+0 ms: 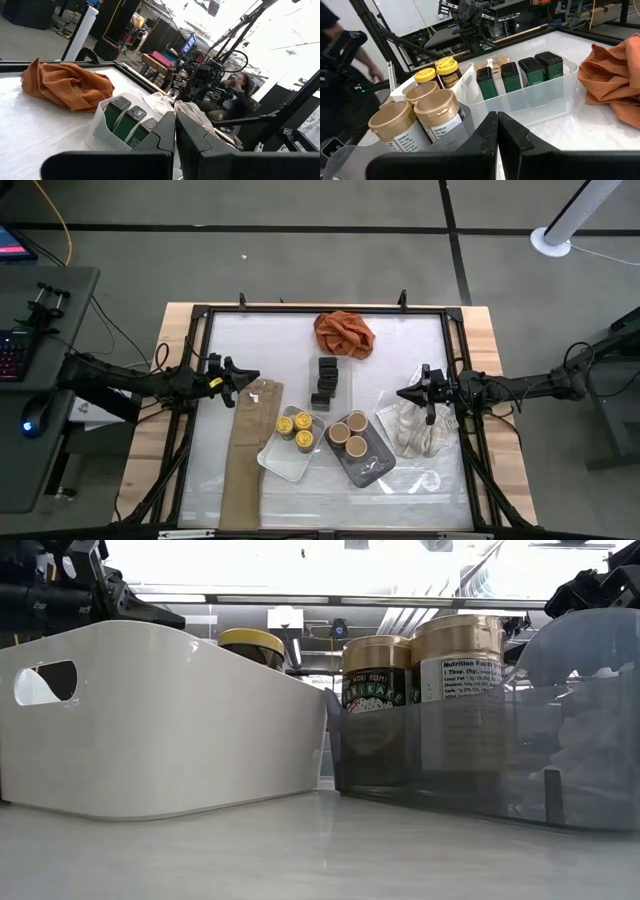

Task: Sort spices by type
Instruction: Return to Home Position

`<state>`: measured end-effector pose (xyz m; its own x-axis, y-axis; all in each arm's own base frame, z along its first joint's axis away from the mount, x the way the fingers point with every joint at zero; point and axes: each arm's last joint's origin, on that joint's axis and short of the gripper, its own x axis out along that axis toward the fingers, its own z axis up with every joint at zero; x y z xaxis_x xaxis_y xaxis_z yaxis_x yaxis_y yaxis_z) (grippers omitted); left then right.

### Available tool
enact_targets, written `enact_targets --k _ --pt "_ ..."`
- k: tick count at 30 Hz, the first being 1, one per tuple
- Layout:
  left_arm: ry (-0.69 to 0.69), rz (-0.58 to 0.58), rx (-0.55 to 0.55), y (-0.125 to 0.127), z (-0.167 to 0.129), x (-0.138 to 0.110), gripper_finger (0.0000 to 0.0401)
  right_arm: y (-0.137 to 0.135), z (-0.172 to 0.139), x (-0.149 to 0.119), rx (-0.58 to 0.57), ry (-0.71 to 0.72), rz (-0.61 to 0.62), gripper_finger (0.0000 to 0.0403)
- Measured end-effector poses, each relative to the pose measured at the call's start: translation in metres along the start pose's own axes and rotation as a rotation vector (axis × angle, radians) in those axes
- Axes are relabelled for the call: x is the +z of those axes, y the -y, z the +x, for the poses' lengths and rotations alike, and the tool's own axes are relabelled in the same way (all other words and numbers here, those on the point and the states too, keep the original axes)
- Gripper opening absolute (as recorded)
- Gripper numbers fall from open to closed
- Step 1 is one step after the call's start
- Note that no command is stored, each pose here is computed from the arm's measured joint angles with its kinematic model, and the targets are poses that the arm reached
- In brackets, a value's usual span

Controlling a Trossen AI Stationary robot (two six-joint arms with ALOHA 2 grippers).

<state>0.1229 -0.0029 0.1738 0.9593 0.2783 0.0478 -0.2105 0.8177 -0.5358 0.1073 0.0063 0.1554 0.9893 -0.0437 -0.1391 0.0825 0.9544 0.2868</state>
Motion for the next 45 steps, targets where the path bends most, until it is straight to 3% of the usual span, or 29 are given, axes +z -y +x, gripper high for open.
enact_targets --k 36,45 --pt "0.003 0.002 0.01 -0.002 -0.001 0.001 0.0001 0.0 0.0 0.0 0.0 0.001 0.0 0.0001" --pt "0.091 -0.036 -0.025 -0.002 -0.016 0.014 0.0001 0.0 0.0 0.0 0.0 0.001 0.0 0.0001"
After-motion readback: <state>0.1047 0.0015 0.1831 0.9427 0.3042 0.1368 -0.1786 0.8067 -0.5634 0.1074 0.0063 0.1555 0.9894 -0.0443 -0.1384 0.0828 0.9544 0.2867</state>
